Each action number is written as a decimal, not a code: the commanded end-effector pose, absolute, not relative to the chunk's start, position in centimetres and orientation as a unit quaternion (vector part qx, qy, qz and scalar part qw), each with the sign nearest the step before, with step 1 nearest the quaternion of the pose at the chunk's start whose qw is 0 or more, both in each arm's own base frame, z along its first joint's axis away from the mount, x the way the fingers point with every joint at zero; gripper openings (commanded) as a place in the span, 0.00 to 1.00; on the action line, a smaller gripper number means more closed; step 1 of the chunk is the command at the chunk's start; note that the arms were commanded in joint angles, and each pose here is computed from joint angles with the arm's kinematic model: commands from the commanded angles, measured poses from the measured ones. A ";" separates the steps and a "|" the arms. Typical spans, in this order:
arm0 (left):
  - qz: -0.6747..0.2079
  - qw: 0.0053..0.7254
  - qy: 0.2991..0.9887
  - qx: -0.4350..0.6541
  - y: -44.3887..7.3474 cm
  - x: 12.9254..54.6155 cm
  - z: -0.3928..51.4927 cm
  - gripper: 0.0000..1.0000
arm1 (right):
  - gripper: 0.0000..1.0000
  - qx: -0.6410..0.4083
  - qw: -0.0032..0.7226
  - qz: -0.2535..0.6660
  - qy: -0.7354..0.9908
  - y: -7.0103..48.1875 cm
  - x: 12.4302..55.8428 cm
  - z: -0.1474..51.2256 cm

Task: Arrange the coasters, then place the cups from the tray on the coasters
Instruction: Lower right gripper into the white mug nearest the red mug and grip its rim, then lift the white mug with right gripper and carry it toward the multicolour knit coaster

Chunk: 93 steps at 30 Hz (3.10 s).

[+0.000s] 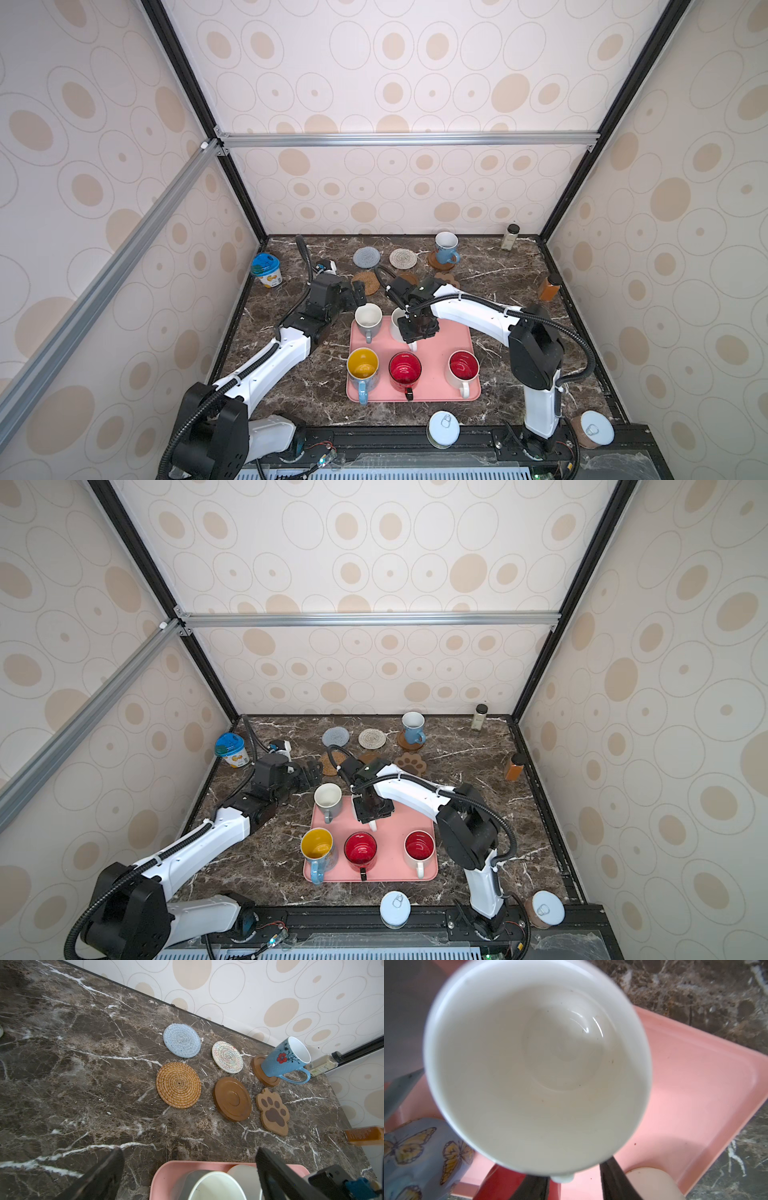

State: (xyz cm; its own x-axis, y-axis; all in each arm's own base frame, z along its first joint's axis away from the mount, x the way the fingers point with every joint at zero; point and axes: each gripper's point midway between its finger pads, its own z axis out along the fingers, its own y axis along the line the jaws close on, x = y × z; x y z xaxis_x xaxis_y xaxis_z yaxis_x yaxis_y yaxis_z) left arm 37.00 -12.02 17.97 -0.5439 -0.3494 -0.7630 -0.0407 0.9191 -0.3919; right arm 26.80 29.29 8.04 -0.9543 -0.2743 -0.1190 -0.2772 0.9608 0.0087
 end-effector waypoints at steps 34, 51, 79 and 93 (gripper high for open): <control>-0.185 0.470 0.853 -0.130 -12.0 37.3 18.7 1.00 | 0.15 -0.164 0.061 -0.029 0.984 28.4 27.0 4.3; -0.185 0.472 0.851 -0.135 -11.8 37.0 18.8 1.00 | 0.07 -0.168 0.121 -0.028 0.978 28.3 28.5 8.4; -0.181 0.478 0.849 -0.135 -11.4 36.5 19.1 1.00 | 0.05 -0.146 0.200 0.005 0.969 28.9 31.6 14.4; -0.181 0.479 0.848 -0.133 -11.4 36.5 19.2 1.00 | 0.05 -0.132 0.242 0.027 0.961 28.5 38.0 16.0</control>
State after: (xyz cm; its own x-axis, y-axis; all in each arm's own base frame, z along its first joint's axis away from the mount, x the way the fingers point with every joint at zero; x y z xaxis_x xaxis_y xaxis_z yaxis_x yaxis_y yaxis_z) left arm 36.41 -11.82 18.05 -0.5372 -0.3819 -0.7520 -0.0490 0.9042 -0.4242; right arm 34.90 27.91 14.01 -0.8890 -0.2549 -0.3805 -0.2650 0.9639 -0.0265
